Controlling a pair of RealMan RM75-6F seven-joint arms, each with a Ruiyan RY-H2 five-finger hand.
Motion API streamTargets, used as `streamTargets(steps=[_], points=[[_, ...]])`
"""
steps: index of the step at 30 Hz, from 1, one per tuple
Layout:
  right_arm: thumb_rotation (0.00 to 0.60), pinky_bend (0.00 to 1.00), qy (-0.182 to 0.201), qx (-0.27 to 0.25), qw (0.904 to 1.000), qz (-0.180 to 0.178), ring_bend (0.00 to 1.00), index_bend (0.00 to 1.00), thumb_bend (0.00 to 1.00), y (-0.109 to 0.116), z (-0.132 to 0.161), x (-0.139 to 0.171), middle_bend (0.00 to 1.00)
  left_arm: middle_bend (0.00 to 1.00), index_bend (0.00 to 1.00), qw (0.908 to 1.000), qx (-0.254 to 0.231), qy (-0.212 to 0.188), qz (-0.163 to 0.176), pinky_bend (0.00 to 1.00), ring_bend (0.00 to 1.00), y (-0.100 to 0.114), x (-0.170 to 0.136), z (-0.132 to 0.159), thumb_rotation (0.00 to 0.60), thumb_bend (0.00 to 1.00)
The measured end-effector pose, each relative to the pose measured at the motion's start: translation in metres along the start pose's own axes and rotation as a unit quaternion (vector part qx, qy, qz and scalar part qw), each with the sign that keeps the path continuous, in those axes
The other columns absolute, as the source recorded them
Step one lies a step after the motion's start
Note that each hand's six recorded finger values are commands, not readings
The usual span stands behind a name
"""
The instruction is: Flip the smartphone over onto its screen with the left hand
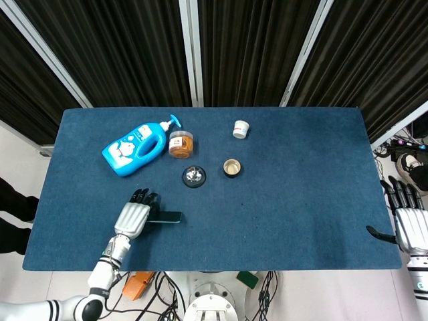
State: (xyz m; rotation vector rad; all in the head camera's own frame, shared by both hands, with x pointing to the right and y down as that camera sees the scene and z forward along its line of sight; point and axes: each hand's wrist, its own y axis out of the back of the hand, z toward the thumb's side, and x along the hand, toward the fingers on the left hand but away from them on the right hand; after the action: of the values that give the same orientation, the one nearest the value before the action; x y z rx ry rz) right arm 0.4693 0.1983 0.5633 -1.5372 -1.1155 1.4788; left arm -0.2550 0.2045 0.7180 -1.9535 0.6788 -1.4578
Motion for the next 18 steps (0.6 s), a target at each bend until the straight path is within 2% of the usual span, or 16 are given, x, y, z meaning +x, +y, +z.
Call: streamTargets(steps=[7, 15, 18], points=[[0.6, 0.0, -0.004, -0.003, 1.0, 0.001, 0.0, 0.0, 0.17, -0.001, -0.001, 0.003, 0.0, 0.14, 0.49, 0.9986, -0.004, -0.031, -0.043, 0.0, 0.0, 0.008, -0.01, -0.002, 0.519, 0.58], [0.6, 0.0, -0.006, -0.005, 1.0, 0.0, 0.0, 0.0, 0.17, 0.0, -0.002, 0.008, 0.0, 0.13, 0.37, 0.9964, 0.014, -0.047, -0.069, 0.0, 0.0, 0.012, -0.005, -0.002, 0.541, 0.56], [0.6, 0.0, -0.007, -0.005, 1.0, 0.0, 0.0, 0.0, 0.17, 0.0, -0.003, 0.009, 0.0, 0.11, 0.26, 0.9954, 0.023, -0.05, -0.079, 0.0, 0.0, 0.014, -0.002, -0.002, 0.541, 0.55]])
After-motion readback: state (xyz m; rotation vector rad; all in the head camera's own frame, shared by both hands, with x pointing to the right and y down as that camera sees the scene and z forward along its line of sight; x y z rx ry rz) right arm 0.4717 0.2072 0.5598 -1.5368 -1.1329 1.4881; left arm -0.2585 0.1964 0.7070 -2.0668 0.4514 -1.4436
